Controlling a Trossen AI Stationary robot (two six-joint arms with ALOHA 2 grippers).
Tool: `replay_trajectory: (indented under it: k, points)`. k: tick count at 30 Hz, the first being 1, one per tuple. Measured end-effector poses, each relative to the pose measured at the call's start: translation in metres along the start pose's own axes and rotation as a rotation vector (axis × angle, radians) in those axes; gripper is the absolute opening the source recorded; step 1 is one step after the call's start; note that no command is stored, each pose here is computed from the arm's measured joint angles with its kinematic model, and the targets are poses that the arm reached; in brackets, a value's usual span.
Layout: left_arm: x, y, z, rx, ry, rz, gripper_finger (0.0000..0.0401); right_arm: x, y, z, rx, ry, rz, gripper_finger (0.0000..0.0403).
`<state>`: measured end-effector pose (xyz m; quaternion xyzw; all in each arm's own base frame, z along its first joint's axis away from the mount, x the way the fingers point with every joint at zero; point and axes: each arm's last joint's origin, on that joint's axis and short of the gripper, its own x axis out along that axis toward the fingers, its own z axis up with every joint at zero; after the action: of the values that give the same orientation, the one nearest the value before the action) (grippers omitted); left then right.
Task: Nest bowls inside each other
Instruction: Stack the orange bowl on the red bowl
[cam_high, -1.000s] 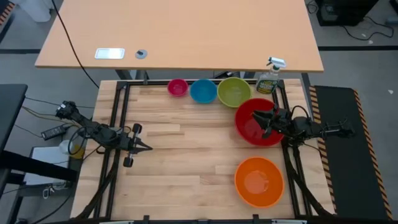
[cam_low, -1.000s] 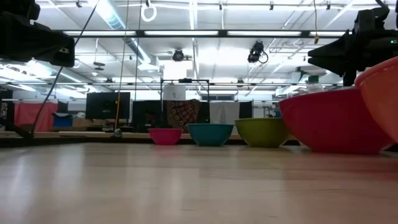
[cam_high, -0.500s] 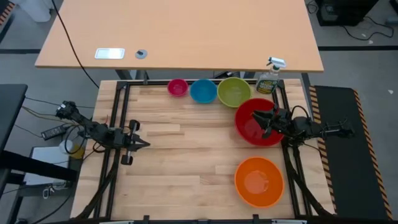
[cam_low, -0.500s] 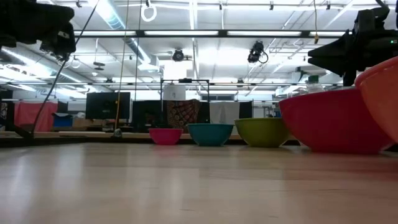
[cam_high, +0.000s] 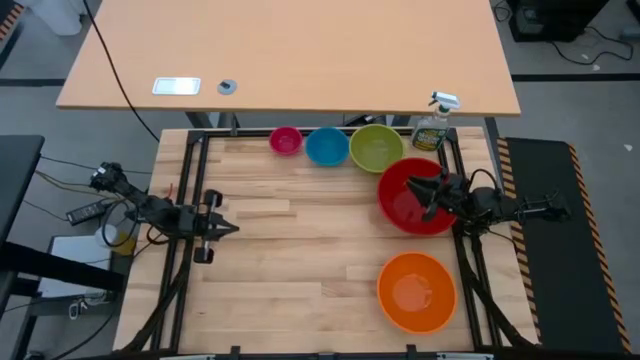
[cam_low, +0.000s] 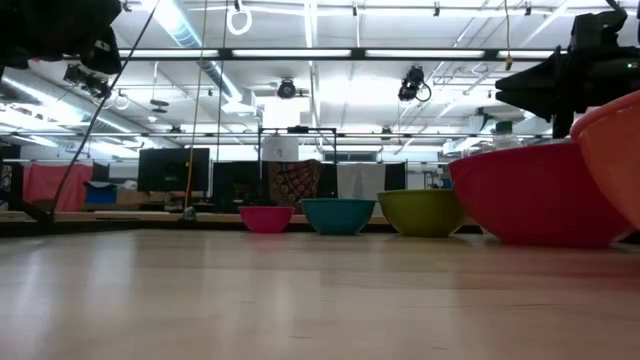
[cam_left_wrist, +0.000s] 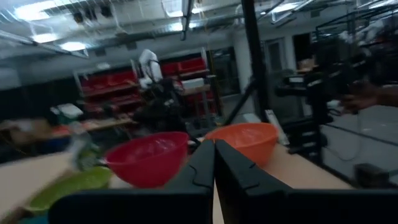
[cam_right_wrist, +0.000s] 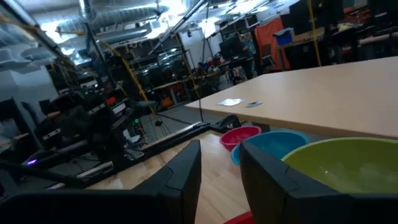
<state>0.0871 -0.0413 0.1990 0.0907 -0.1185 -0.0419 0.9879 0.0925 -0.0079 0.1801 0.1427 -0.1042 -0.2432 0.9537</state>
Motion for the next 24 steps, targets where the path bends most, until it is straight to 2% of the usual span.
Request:
replay_trajectory:
  k: [4,6,8,10,16,21,24]
  points:
    - [0.000,0.001,-0.001,0.053,0.017,0.043,0.0011,0.000,0.002,0.005,0.069,-0.044,0.025,0.0118]
    - [0.000,0.001,0.000,0.048,0.016,0.044,0.0011,0.000,0.004,0.007,0.143,-0.040,0.097,0.0118]
    - [0.000,0.001,0.000,0.029,0.016,0.044,0.0011,0.000,0.007,0.009,0.113,0.008,0.170,0.0117]
    - [0.000,0.001,0.000,0.006,0.016,0.044,0.0011,0.002,0.012,0.014,0.097,0.077,0.195,0.0115]
    - [0.000,0.003,0.003,-0.029,-0.018,0.063,0.0011,0.021,0.033,0.023,-0.011,0.320,0.133,0.0110]
    - [-0.001,0.008,0.005,-0.092,0.000,0.235,0.0024,0.048,0.063,0.031,-0.161,0.574,0.106,0.0110]
    - [-0.001,0.010,0.005,-0.107,0.005,0.273,0.0050,0.063,0.086,0.038,-0.237,0.741,0.114,0.0110]
